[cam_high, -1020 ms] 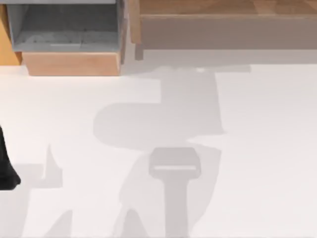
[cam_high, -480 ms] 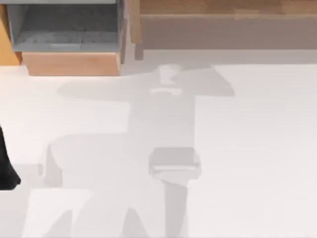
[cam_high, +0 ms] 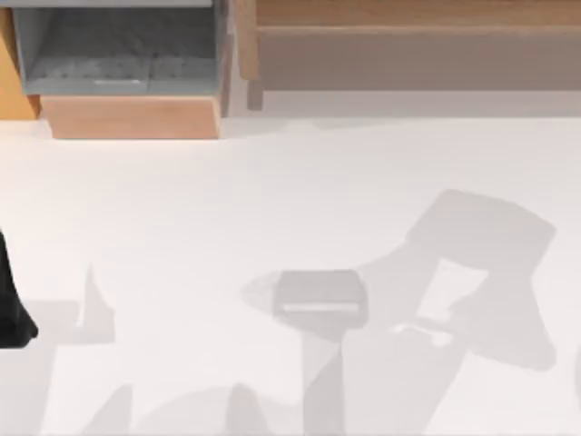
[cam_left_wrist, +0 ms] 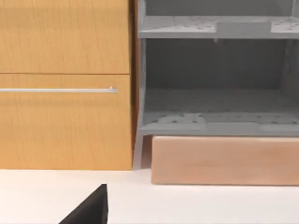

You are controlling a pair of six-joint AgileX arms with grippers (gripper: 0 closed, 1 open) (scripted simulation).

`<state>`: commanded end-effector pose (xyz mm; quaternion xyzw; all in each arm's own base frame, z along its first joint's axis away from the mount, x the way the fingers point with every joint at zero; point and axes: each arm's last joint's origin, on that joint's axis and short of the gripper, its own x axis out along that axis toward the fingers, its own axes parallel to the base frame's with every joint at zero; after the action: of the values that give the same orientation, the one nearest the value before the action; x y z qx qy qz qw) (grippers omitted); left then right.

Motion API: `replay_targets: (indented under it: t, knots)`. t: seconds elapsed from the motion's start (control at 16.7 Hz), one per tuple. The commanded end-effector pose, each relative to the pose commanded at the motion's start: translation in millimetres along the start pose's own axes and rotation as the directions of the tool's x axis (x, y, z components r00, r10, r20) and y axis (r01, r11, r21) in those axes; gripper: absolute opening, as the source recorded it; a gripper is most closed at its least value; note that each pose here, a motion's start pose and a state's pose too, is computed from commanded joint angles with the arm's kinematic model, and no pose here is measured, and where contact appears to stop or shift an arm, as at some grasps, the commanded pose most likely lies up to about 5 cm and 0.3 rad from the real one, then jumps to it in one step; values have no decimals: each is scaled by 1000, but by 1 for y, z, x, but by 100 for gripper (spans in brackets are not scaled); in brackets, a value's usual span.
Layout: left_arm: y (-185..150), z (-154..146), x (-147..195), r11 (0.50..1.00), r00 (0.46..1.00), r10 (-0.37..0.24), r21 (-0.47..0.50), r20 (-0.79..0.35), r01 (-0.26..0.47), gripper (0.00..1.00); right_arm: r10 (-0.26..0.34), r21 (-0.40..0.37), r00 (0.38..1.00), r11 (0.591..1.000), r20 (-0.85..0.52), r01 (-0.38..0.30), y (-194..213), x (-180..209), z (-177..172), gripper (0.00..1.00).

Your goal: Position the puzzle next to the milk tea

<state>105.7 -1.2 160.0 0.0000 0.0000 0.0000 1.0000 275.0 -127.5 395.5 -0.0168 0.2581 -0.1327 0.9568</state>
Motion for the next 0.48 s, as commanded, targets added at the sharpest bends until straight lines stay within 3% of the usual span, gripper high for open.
replay_targets:
  t: [0.12,0.24,0.48]
  knots:
    - [0,0,0,1000,1000,0,0,0,0,100,-9,-16,981,1000,-194,6,0,-8,-44,0]
    - [0,0,0,1000,1000,0,0,0,0,100,3,-36,922,999,-386,-18,3,-14,-91,0]
    - [0,0,0,1000,1000,0,0,0,0,100,64,-46,720,990,-691,-132,15,-24,-181,0]
